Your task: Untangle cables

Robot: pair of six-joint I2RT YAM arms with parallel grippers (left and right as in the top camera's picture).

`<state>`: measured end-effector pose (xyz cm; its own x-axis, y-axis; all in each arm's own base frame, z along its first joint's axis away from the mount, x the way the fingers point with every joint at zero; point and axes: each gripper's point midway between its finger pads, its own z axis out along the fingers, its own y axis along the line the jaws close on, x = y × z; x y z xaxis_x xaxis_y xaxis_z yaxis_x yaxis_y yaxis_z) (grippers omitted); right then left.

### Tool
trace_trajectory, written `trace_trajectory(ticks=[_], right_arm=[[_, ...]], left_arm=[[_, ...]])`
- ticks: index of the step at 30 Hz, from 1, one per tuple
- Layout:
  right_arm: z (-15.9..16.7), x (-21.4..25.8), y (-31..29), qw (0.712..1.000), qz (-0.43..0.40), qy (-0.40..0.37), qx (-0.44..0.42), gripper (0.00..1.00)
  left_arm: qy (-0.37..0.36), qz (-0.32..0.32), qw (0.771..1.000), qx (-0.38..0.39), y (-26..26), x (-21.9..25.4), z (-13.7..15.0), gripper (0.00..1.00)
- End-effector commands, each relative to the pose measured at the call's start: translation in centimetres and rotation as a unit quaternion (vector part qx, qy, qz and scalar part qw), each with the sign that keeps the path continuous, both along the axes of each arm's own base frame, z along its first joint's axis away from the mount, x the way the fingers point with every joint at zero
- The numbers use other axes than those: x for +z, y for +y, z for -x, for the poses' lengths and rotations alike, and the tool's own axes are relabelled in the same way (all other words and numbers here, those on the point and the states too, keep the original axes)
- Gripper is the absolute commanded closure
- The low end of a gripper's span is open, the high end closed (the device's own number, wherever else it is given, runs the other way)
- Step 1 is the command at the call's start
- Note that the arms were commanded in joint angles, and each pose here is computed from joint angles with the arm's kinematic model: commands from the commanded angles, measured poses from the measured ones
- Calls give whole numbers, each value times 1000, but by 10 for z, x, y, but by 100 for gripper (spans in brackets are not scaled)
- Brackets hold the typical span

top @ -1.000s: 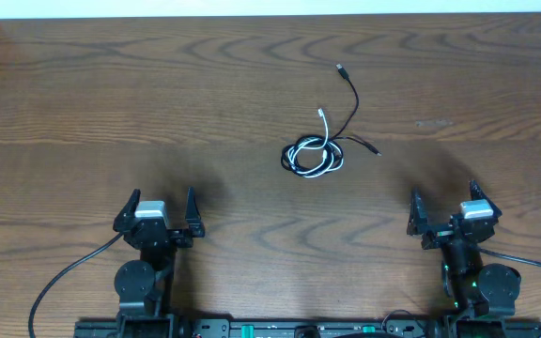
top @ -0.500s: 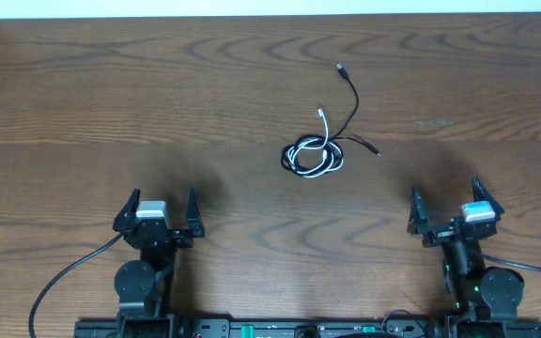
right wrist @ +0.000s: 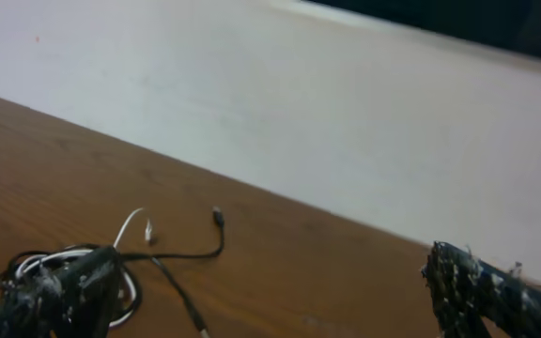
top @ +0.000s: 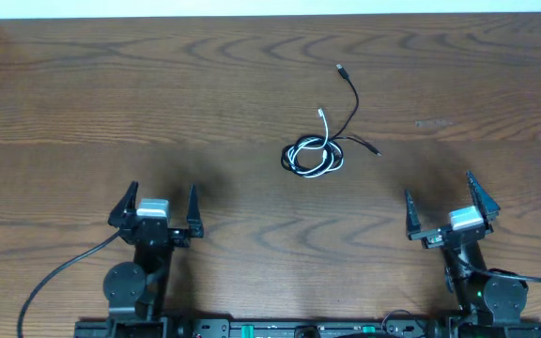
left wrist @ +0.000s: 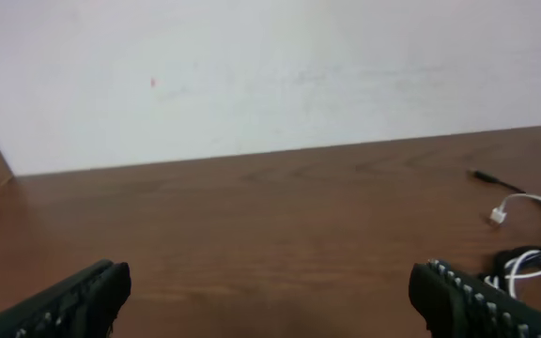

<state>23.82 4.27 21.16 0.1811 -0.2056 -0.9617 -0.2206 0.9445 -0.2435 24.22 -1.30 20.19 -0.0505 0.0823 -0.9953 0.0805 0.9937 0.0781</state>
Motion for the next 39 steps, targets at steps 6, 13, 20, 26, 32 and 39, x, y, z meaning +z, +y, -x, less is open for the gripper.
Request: trace_trajectory(ticks=[6, 13, 20, 26, 32, 39], right_arm=[[3, 53, -1, 999, 38, -35, -9, 1], [-32, 74, -4, 999, 20, 47, -13, 1], [-101, 69, -6, 975, -32, 221, -17, 1], [-150, 43, 10, 901, -170, 399, -4, 1], [-150, -3, 28, 832, -238, 501, 15, 1], [-149, -12, 43, 812, -254, 523, 56, 1]], left_arm=[[65, -16, 997, -24, -7, 43, -27, 1], [197, -11, 980, -29, -8, 54, -63, 1], [319, 20, 947, -20, -9, 48, -91, 1], [374, 233, 897, 42, -20, 34, -98, 1], [405, 283, 868, 37, -32, 26, -90, 1], [409, 289, 863, -60, -64, 34, -92, 2]])
